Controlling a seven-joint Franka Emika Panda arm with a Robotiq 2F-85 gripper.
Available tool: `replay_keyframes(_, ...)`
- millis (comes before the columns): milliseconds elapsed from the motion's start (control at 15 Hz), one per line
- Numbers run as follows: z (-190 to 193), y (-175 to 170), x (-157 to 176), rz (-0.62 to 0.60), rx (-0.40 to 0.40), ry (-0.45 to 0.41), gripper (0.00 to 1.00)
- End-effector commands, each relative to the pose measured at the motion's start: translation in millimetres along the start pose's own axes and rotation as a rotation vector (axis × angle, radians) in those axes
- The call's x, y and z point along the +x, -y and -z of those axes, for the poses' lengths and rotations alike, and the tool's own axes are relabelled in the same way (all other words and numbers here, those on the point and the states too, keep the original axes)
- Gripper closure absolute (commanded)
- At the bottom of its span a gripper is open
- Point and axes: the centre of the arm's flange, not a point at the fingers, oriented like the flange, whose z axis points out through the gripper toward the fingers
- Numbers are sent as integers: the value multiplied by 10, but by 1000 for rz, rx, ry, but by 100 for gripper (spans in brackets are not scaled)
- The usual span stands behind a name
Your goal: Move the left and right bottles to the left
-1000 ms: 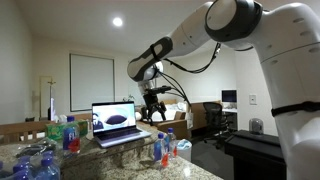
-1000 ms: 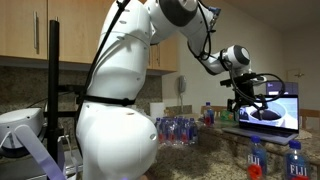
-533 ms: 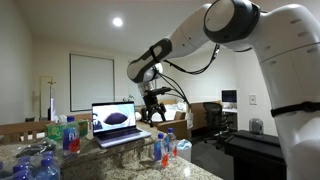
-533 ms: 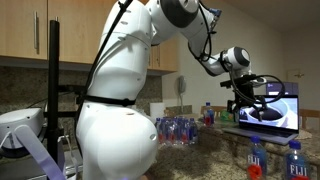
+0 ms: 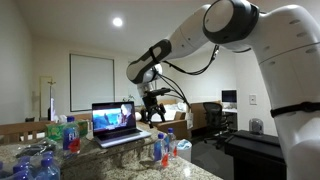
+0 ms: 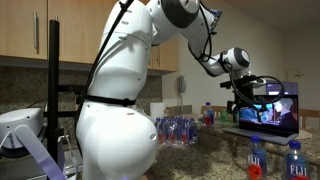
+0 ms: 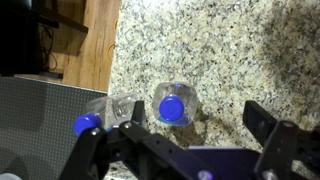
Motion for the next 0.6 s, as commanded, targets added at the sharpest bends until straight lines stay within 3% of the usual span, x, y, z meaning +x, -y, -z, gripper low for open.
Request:
replay_keyframes(0,-90,112,179,22,4,-1,0)
replay_keyframes(533,-250,356,471,61,5,29,0)
